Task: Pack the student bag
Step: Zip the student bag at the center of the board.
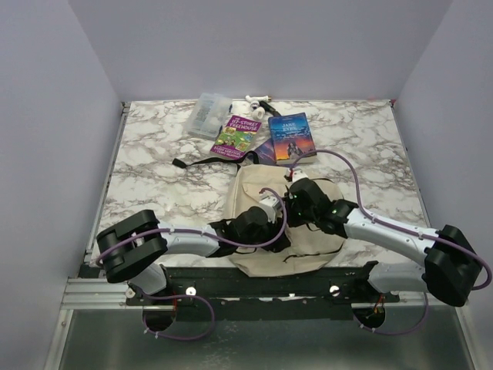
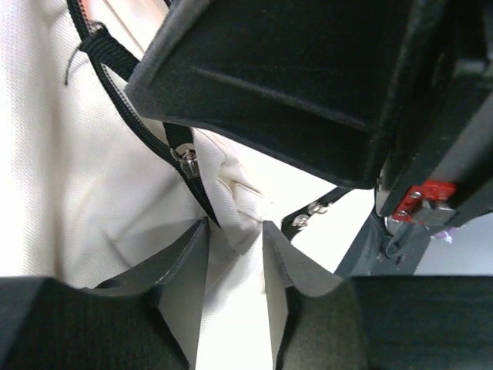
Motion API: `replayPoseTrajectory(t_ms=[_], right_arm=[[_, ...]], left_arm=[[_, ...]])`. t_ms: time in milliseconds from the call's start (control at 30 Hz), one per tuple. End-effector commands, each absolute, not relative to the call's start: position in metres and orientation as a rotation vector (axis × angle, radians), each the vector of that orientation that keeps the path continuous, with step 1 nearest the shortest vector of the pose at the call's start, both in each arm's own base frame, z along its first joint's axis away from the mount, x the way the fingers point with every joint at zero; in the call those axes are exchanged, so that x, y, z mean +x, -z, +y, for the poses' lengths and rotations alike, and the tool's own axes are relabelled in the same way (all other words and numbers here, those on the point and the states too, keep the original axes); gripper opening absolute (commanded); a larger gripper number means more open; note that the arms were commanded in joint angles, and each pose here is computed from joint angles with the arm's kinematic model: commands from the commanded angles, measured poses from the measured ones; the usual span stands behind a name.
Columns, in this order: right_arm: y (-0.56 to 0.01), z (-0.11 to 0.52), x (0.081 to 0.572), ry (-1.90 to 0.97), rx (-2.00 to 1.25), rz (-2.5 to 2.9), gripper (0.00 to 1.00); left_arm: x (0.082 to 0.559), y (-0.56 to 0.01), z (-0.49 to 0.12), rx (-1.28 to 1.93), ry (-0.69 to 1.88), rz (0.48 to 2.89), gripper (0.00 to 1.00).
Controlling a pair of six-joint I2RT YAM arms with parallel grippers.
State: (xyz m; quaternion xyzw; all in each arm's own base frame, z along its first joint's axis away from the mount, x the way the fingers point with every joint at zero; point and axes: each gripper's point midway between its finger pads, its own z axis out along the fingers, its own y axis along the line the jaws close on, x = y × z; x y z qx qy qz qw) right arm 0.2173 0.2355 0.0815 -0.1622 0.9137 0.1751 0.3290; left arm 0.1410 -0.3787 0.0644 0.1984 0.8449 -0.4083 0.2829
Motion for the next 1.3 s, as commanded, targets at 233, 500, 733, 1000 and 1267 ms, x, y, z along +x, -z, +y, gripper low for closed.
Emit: replayPoseTrajectory(t_ms=[233,500,733,1000,1267], right_arm=[[-0.136,0.250,0.272,-0.472,-0.245,2.117,0.00],[-0.145,0.256,0.327,-0.470,-0.167,2.086,0.00],[-0.158,0.257,0.342,-0.453,-0.157,2.071,0.00],[-0.166,0.236,0.404,-0.430,-0.075,2.022,0.00],[-0.155,0.238,0.456,-0.416,-0.055,2.031,0.00]], left_arm=[[0.143,-0.042,-0.369,0.541,1.060,2.311,0.00],[0.126,-0.050,-0.369,0.624,1.133,2.248,0.00],[0.121,-0.051,-0.375,0.659,1.175,2.249,0.00],[0.111,-0.059,-0.373,0.672,1.232,2.221,0.00],[0.091,-0.072,-0.370,0.779,1.314,2.178,0.00]])
